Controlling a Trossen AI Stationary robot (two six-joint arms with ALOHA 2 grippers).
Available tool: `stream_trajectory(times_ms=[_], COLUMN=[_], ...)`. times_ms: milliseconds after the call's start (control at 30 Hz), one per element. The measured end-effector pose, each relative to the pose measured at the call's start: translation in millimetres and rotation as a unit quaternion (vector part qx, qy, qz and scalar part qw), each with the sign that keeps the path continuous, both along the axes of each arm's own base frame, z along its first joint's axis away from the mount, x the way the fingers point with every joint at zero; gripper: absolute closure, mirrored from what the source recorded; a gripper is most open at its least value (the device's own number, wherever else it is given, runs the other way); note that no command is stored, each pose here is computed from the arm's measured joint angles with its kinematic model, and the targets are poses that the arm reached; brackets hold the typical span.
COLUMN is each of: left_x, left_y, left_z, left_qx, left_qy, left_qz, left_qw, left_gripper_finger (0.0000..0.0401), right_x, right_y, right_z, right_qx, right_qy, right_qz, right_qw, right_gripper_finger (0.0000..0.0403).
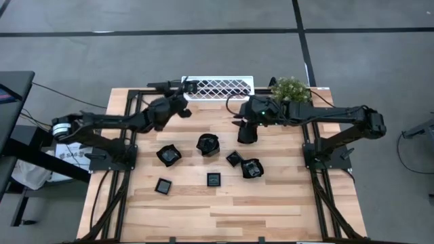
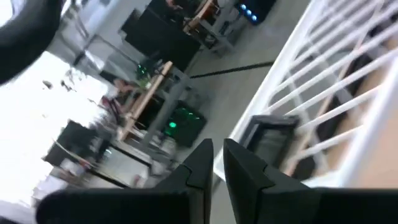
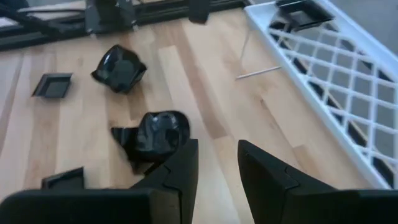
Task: Pick & Place Mini shaped plates
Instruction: Stack the top black square plate on top of the black square plate on the shelf
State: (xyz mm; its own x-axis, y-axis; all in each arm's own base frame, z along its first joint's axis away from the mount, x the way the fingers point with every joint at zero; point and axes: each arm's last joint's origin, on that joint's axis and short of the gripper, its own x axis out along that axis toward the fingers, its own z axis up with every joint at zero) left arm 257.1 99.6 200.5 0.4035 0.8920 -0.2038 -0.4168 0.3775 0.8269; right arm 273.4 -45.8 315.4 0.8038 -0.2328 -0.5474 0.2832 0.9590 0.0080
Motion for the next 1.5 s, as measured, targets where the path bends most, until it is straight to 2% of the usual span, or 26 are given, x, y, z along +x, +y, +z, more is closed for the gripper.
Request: stream_trajectory(times_ms=[133,267,333,467,533,667,867,1033,1133,1367,1500], left_x=[-7.0,-26.7,-37.7,-57.4,-67.1,-85.4,-95.9,-87.4,-80.6,-61.9,-54.3], left_y=[-46.0,-93.1,-113.7,-150.6,-165.8,-191.4,-218.3,-224.3,-221.4,-208.2,-204.2], left_z=[13.7,21.0,22.4,8.6,-2.3,-26.4,-45.8,-49.3,-51.8,-56.1,-57.9], left_qx=[-0.052,-0.144,-0.212,-0.329,-0.366,-0.413,-0.426,-0.415,-0.409,-0.402,-0.397], left_qy=[-0.04,-0.073,-0.092,-0.1,-0.091,-0.082,-0.133,-0.172,-0.182,-0.226,-0.247], left_qz=[-0.054,-0.12,-0.159,-0.25,-0.275,-0.301,-0.34,-0.356,-0.349,-0.316,-0.309], left_qw=[0.996,0.98,0.96,0.905,0.885,0.855,0.828,0.819,0.824,0.829,0.828], left_gripper_finger=[0.0361,0.0361,0.0361,0.0361,0.0361,0.0361,0.0361,0.0361,0.0361,0.0361,0.0361], right_x=[2.2,3.7,2.7,-0.3,-3.2,-12.5,-25.9,-28.0,-23.7,-11.5,-4.8], right_y=[16.2,38.7,50.0,76.4,91.6,122.4,152.3,155.4,142.1,88.8,66.8], right_z=[0.0,-6.8,-11.3,-28.7,-36.0,-50.8,-59.6,-60.4,-59.8,-65.5,-72.6], right_qx=[-0.01,-0.045,-0.059,-0.063,-0.054,-0.04,-0.041,-0.03,-0.018,0.072,0.068], right_qy=[0.001,0.001,0.009,0.011,0.01,0.004,-0.003,0.002,0.023,0.071,0.09], right_qz=[0.017,0.018,0.021,0.057,0.079,0.118,0.133,0.14,0.125,0.12,0.138], right_qw=[1.0,0.999,0.998,0.996,0.995,0.992,0.99,0.99,0.992,0.988,0.984], right_gripper_finger=[0.0294,0.0294,0.0294,0.0294,0.0294,0.0294,0.0294,0.0294,0.0294,0.0294,0.0294])
